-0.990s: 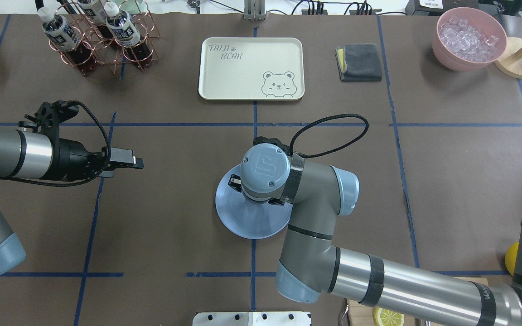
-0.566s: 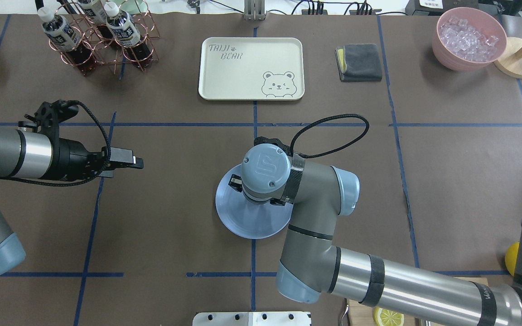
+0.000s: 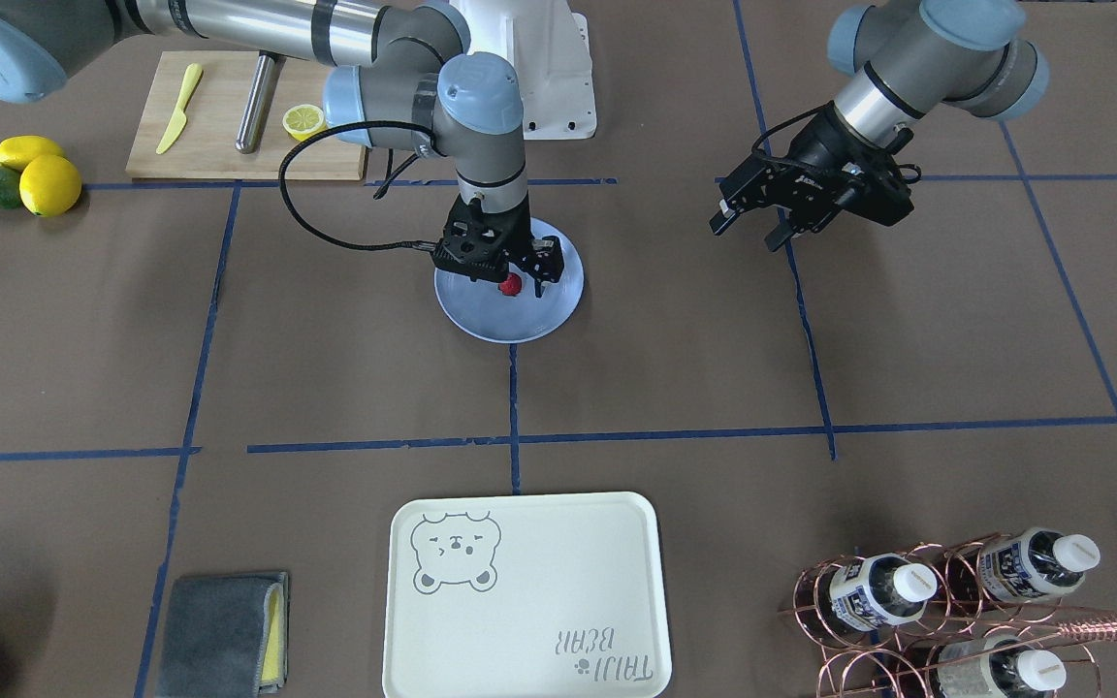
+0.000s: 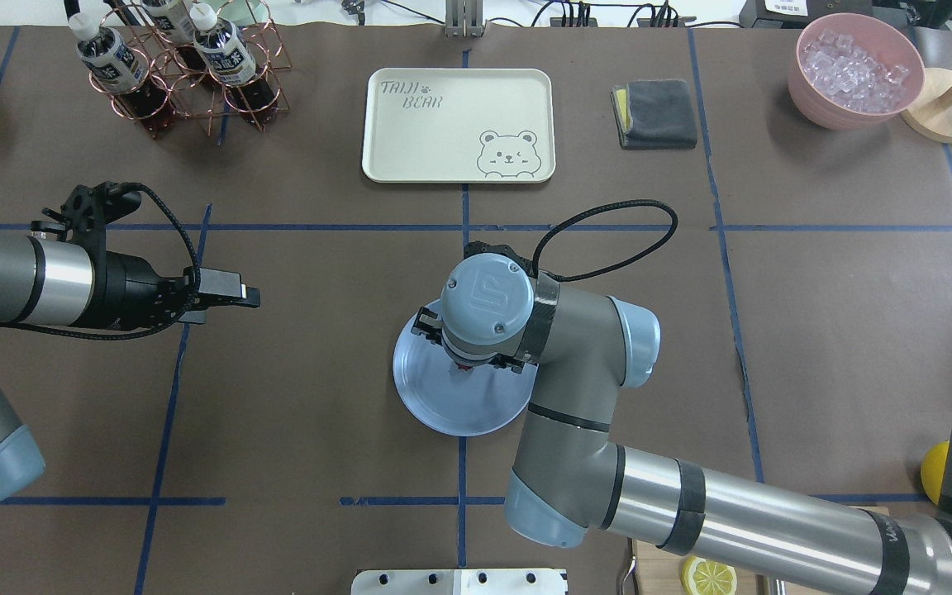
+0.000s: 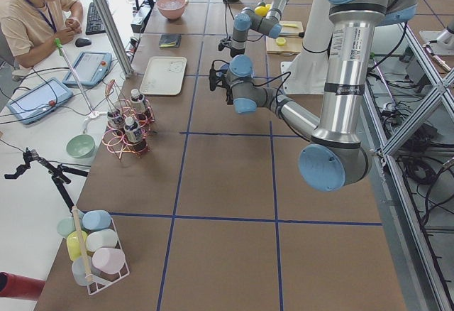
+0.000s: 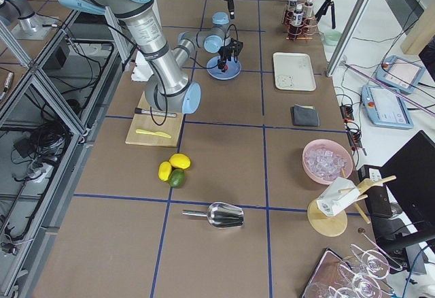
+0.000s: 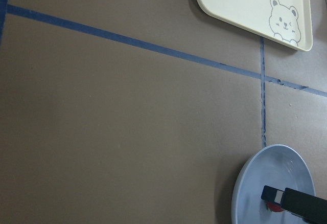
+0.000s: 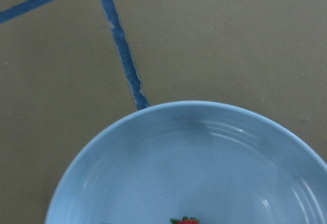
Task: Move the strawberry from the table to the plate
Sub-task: 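Open the right gripper and lift both arms away from the plate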
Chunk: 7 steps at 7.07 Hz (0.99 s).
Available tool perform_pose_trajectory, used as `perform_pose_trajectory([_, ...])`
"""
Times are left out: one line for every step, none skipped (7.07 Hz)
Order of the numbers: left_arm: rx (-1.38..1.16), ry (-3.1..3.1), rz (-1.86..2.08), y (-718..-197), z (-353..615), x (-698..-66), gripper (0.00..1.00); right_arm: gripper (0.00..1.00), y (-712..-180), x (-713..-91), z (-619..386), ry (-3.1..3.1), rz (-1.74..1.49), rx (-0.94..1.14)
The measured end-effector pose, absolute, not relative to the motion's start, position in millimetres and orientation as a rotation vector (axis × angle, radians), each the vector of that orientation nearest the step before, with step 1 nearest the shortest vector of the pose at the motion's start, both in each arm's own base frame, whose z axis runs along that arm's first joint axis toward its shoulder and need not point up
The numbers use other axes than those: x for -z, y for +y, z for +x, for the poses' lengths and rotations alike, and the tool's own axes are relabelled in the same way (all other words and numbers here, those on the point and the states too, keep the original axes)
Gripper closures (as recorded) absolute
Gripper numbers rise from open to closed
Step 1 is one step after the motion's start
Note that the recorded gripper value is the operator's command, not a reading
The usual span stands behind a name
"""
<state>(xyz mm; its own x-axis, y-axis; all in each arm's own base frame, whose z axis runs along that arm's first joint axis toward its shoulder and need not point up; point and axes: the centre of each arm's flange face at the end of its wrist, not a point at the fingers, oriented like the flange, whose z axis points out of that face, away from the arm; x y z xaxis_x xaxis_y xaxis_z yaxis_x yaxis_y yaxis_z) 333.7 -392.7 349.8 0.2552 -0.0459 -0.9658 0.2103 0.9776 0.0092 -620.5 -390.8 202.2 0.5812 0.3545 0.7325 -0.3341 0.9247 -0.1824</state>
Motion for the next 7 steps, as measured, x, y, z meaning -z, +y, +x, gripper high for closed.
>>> perform_pose_trajectory([0.168, 1.298, 0.151, -392.0, 330.5, -352.7, 0.0, 0.0, -398.4, -199.3, -597.0, -0.876, -0.033, -0.412])
perform_pose_trajectory([0.142, 1.283, 0.173, -392.1, 325.1, -359.6, 0.0, 0.0, -402.3, -205.6, -559.3, -0.89, -0.042, -0.405])
perform_pose_trajectory([0.099, 1.255, 0.209, -392.3, 316.3, -372.2, 0.0, 0.0, -401.3, -219.9, -514.0, -0.906, -0.036, -0.369])
perform_pose_trajectory([0.042, 1.211, 0.257, -392.3, 302.5, -391.4, 0.0, 0.0, -399.5, -242.0, -466.8, -0.911, -0.019, -0.32])
perform_pose_trajectory([-0.031, 1.153, 0.305, -389.3, 285.8, -416.6, 0.0, 0.0, -400.1, -275.3, -416.0, -0.894, 0.002, -0.259])
perform_pose_trajectory([-0.111, 1.095, 0.341, -386.4, 265.0, -443.6, 0.0, 0.0, -403.5, -310.6, -367.1, -0.864, 0.025, -0.199])
perform_pose_trajectory([-0.188, 1.045, 0.372, -392.7, 233.2, -471.7, 0.0, 0.0, -411.4, -345.1, -317.5, -0.829, 0.044, -0.143])
